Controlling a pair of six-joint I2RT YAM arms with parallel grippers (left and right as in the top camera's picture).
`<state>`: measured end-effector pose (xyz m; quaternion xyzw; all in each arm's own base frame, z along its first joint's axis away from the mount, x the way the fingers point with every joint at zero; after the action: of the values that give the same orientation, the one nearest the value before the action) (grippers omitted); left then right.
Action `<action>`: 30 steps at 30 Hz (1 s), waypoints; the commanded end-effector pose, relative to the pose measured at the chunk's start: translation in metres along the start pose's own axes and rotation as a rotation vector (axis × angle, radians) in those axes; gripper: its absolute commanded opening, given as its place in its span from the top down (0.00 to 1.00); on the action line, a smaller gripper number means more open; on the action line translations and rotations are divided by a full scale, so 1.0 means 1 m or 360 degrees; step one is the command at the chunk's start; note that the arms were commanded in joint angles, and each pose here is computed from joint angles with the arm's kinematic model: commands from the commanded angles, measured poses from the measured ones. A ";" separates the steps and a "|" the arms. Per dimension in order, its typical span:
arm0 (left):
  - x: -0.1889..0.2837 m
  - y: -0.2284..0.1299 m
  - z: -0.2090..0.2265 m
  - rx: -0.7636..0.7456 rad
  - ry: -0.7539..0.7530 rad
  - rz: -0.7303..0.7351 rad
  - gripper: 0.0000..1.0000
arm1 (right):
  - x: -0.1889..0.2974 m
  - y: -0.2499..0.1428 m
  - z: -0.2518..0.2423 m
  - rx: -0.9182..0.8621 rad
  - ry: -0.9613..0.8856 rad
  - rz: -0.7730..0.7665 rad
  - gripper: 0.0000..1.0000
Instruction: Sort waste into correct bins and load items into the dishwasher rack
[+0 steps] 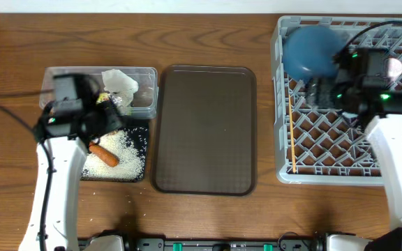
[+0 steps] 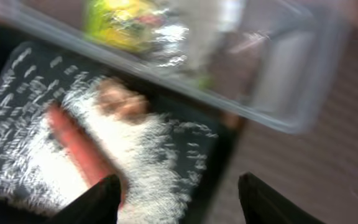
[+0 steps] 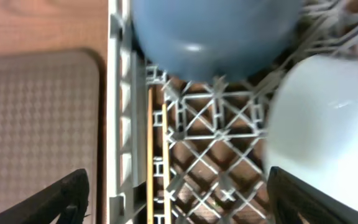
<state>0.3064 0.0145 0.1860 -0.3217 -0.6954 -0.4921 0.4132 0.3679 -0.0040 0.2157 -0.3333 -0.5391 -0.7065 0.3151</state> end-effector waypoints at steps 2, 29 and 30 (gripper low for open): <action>0.012 0.002 -0.032 -0.0318 -0.0060 0.0121 0.27 | 0.029 0.017 -0.015 -0.0062 -0.0025 -0.0057 0.11; 0.078 -0.118 0.015 -0.0289 -0.0197 -0.0876 0.02 | 0.081 -0.120 -0.051 -0.0280 -0.0051 -0.0635 0.01; 0.079 -0.122 0.016 -0.0290 -0.0199 -0.0882 0.02 | 0.080 -0.124 -0.051 -0.0282 -0.0052 -0.0626 0.01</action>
<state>0.1697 -0.0075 0.2050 -0.2040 -0.7275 -0.6262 0.1923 0.2216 -0.0351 0.2100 -0.2564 -0.5528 -0.7812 0.1354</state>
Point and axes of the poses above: each gripper's point midway between its finger pads, its own x axis back along the fingers, its own z axis along the line the jaws close on, y = z × x, the point moved 3 cm from there along x, back along the fingers, and after that the axes turned 3 degrees about -x, right-handed, at the moved point
